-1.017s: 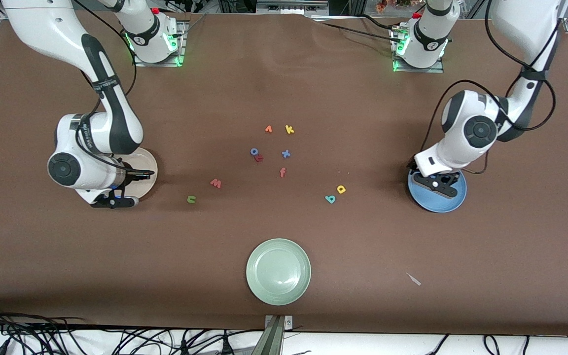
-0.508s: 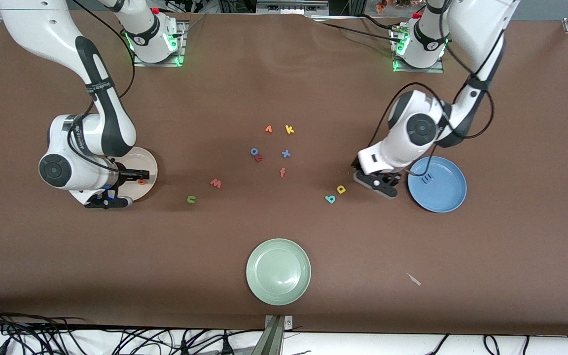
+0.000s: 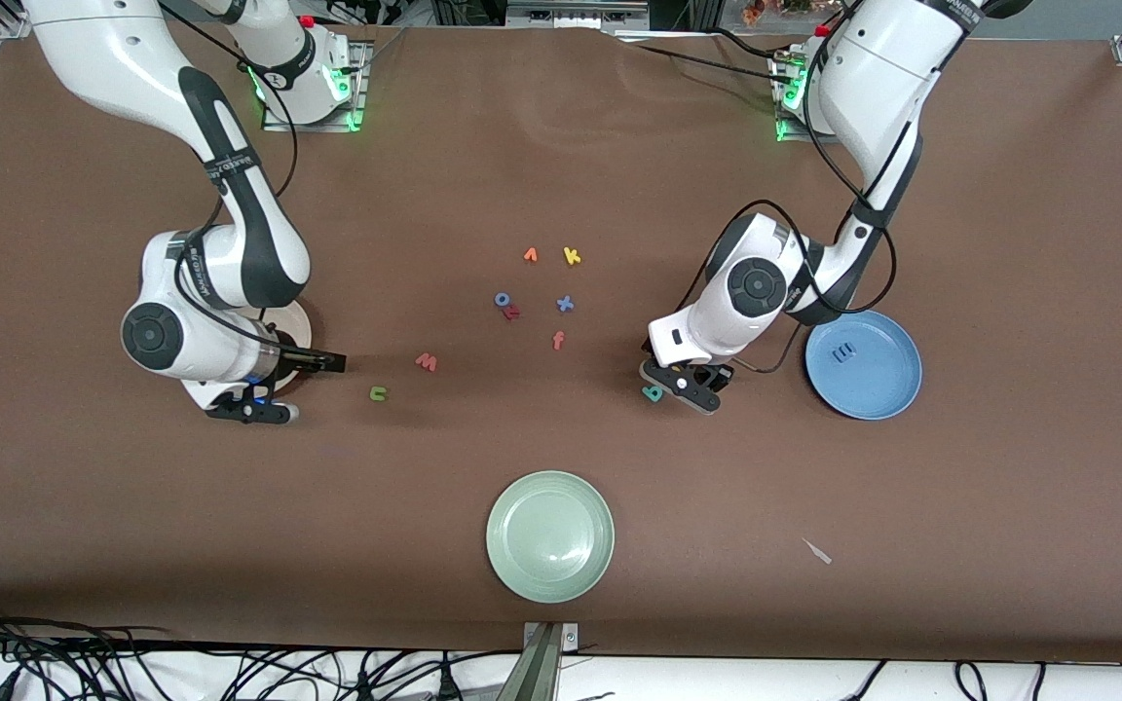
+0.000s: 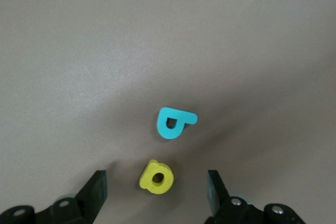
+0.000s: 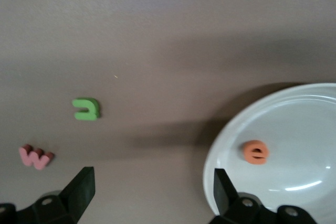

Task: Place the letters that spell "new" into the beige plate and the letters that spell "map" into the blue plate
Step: 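Reach the yellow letter with the left gripper while the right gripper reaches the green u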

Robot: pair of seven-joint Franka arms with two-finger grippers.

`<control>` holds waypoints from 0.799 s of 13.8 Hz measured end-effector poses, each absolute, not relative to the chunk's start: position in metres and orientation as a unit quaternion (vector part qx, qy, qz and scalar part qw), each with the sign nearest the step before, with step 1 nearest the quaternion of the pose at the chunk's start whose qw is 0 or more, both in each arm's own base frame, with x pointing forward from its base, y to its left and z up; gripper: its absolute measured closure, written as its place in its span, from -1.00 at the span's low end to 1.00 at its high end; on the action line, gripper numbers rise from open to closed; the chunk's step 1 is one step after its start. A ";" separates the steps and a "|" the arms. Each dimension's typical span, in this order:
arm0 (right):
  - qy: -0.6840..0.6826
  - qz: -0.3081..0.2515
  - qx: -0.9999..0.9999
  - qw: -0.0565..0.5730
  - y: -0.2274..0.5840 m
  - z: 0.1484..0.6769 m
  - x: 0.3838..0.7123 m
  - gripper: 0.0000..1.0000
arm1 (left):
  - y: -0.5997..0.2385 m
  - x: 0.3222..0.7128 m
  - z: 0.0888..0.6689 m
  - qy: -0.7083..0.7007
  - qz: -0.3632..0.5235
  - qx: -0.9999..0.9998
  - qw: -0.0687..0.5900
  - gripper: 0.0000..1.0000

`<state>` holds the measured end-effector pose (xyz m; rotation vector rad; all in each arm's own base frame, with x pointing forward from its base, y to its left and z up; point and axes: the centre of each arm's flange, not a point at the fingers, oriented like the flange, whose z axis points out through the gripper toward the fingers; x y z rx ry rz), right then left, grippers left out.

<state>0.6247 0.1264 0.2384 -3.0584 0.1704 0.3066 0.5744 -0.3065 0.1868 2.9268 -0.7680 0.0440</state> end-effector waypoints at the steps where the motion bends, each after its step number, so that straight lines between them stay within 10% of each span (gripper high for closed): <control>1: 0.063 0.097 -0.993 0.031 0.133 0.235 0.628 -1.00 | -0.306 0.574 0.184 -0.255 0.013 0.965 0.056 -0.71; 7: 0.109 0.064 -0.992 0.026 0.190 0.209 0.633 -1.00 | -0.306 0.571 0.178 -0.256 0.008 0.965 0.055 -0.67; 11: 0.122 0.056 -0.991 0.025 0.200 0.193 0.631 -0.99 | -0.307 0.570 0.172 -0.257 0.004 0.965 0.053 -0.08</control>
